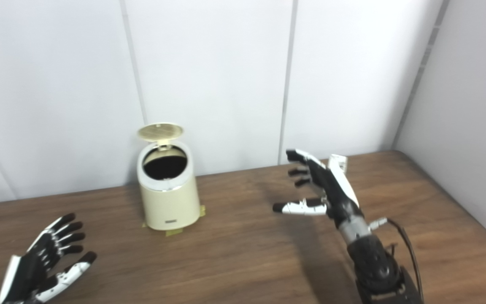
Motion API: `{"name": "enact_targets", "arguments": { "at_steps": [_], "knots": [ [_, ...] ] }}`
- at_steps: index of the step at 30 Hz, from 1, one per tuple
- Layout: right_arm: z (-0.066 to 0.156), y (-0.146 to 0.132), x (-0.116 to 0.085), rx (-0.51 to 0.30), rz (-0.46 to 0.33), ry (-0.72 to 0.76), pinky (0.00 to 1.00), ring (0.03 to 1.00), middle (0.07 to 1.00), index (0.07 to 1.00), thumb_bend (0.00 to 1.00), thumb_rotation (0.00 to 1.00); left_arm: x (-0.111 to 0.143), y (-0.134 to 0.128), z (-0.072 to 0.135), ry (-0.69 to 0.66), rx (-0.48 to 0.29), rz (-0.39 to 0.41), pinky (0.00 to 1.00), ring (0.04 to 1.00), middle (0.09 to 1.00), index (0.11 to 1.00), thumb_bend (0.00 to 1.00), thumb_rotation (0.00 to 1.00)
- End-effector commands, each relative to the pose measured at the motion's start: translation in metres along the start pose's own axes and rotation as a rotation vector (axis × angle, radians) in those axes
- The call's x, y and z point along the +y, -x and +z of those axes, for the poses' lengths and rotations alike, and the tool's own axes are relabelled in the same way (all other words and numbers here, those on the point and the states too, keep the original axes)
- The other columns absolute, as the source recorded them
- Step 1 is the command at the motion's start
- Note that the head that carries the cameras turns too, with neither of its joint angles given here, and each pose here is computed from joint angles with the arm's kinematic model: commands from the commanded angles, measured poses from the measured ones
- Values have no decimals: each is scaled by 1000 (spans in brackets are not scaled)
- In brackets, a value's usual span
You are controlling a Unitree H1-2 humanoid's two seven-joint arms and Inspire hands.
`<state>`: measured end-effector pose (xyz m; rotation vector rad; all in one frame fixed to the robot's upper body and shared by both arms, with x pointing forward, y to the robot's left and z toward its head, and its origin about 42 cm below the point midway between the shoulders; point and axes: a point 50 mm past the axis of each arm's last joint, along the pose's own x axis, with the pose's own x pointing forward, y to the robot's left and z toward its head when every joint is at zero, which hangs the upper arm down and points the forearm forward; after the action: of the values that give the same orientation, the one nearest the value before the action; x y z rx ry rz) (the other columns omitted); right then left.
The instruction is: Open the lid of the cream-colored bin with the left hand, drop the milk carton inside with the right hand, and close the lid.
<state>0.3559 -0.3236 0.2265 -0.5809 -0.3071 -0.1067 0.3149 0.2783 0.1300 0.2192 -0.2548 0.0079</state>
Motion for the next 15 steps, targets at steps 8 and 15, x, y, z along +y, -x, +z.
{"name": "enact_targets", "arguments": {
  "at_steps": [8, 15],
  "knots": [
    [-7, -44, -84, -7, -151, 218, 702, 842, 915, 894, 796, 119, 14, -5, 2, -33, -50, -15, 675, 749, 808, 846, 605, 75],
    [-28, -67, -113, 53, -158, 212, 690, 837, 895, 877, 835, 211, 15, -6, 2, -36, -44, -17, 705, 750, 804, 844, 609, 63]
  ]
}}
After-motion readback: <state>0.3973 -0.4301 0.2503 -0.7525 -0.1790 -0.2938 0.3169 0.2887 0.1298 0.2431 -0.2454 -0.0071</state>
